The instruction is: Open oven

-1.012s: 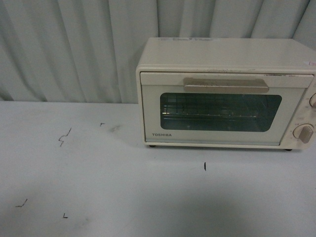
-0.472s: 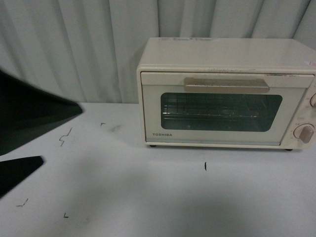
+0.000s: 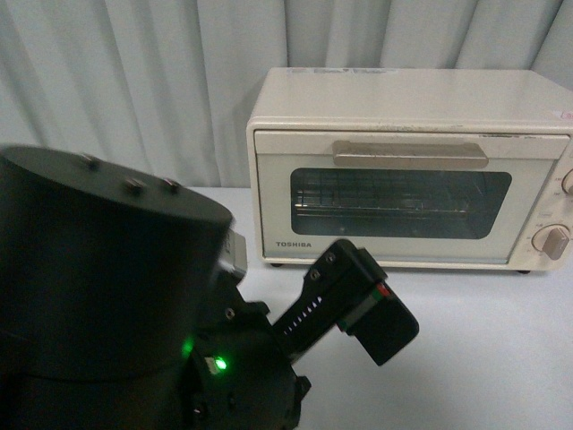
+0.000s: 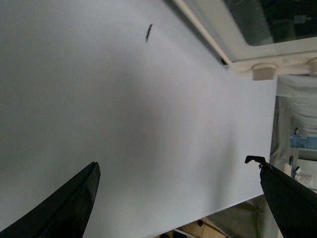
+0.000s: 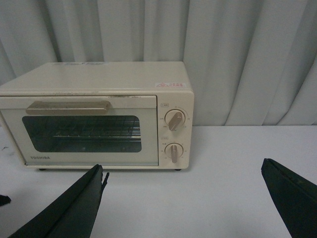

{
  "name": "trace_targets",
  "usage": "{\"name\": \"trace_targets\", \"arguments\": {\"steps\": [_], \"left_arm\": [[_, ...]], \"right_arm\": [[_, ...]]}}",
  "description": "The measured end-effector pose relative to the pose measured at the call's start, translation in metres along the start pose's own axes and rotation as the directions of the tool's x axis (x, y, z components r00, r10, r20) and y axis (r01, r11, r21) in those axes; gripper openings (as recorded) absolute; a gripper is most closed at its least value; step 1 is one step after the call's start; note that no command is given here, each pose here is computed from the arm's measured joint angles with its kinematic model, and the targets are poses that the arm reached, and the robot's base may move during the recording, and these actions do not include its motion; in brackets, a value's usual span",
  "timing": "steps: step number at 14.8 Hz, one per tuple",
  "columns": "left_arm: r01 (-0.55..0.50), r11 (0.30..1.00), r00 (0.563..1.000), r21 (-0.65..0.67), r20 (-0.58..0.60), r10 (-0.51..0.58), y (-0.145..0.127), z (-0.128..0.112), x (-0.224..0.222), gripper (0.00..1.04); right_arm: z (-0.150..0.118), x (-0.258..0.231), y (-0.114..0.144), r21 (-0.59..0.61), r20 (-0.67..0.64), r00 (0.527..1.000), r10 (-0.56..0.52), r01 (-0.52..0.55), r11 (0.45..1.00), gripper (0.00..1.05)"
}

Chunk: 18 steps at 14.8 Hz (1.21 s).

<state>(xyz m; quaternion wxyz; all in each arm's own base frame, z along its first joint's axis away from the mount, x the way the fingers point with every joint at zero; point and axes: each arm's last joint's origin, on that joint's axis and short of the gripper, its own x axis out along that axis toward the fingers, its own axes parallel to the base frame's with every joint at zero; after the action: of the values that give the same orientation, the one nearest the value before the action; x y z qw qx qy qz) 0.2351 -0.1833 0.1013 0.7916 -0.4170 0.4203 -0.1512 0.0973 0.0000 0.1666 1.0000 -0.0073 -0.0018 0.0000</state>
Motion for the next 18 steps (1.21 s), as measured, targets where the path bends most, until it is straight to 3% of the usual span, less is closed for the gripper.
{"name": "trace_targets", "arguments": {"steps": [5, 10, 18], "left_arm": [[-0.134, 0.978, 0.988, -0.159, 0.055, 0.145, 0.023, 0.000, 0.037, 0.98], [-0.125, 0.944, 0.970, -0.306, 0.161, 0.181, 0.041, 0.025, 0.044, 0.98], [-0.152, 0.940, 0.967, -0.307, 0.151, 0.206, 0.042, 0.021, 0.047, 0.98]], "right_arm": [[0.000, 0.000, 0.000, 0.000, 0.000, 1.000, 0.000, 0.000, 1.000, 0.98], [0.000, 0.000, 0.000, 0.000, 0.000, 1.000, 0.000, 0.000, 1.000, 0.98], [0.000, 0.000, 0.000, 0.000, 0.000, 1.000, 0.000, 0.000, 1.000, 0.98]]}}
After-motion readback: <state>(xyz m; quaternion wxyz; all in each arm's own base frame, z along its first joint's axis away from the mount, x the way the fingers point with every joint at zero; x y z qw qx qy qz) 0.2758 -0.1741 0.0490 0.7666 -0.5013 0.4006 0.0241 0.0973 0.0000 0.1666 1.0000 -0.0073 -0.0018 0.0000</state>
